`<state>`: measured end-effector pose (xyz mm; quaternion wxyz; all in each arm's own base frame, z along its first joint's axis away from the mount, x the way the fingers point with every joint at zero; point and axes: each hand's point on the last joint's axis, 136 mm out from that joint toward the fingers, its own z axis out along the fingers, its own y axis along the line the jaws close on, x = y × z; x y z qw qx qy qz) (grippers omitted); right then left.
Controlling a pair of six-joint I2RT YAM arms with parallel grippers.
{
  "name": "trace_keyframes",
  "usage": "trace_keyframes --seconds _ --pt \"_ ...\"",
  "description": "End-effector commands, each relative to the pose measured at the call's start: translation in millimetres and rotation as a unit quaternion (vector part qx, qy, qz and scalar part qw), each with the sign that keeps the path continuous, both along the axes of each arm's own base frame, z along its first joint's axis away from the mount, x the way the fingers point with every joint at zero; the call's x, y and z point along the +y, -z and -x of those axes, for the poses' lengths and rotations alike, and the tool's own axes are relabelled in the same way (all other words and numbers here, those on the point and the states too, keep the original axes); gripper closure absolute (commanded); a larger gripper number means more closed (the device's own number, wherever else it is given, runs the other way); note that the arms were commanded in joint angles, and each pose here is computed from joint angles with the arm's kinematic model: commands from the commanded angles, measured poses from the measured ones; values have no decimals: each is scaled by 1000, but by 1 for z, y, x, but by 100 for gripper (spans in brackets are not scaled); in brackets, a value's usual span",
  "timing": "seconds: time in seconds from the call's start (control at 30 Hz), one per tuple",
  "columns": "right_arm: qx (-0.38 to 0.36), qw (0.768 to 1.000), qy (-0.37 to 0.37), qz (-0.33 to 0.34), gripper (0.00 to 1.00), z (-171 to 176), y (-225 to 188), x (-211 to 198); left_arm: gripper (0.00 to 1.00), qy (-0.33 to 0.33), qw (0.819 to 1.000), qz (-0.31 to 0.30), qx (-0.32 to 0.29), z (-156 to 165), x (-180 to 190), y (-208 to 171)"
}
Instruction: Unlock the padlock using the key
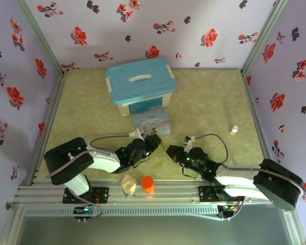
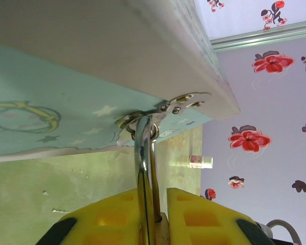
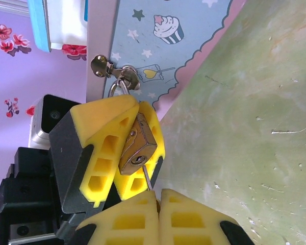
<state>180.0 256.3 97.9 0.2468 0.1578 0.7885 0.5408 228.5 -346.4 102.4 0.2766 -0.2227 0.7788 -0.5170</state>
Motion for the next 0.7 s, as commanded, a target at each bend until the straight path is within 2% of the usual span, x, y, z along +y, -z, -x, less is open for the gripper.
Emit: trace_keyframes --seconds 0.0,0.23,0.33,0.5,0.67 --pt "-21 1000 4 -10 100 -7 -11 4 100 -8 998 60 -16 -6 -7 -27" --pt "-28 999 -5 -33 100 -12 -20 14 100 -1 998 70 -1 -2 -9 -20" --pt "-18 999 22 -39 100 -13 -15 3 100 -11 998 53 22 -1 -3 -11" --pt "-1 998 33 48 100 -8 7 -16 100 -16 999 30 6 -3 3 -18" --pt "-16 998 29 45 100 -2 -4 -27 100 -22 998 46 -24 -9 4 -38"
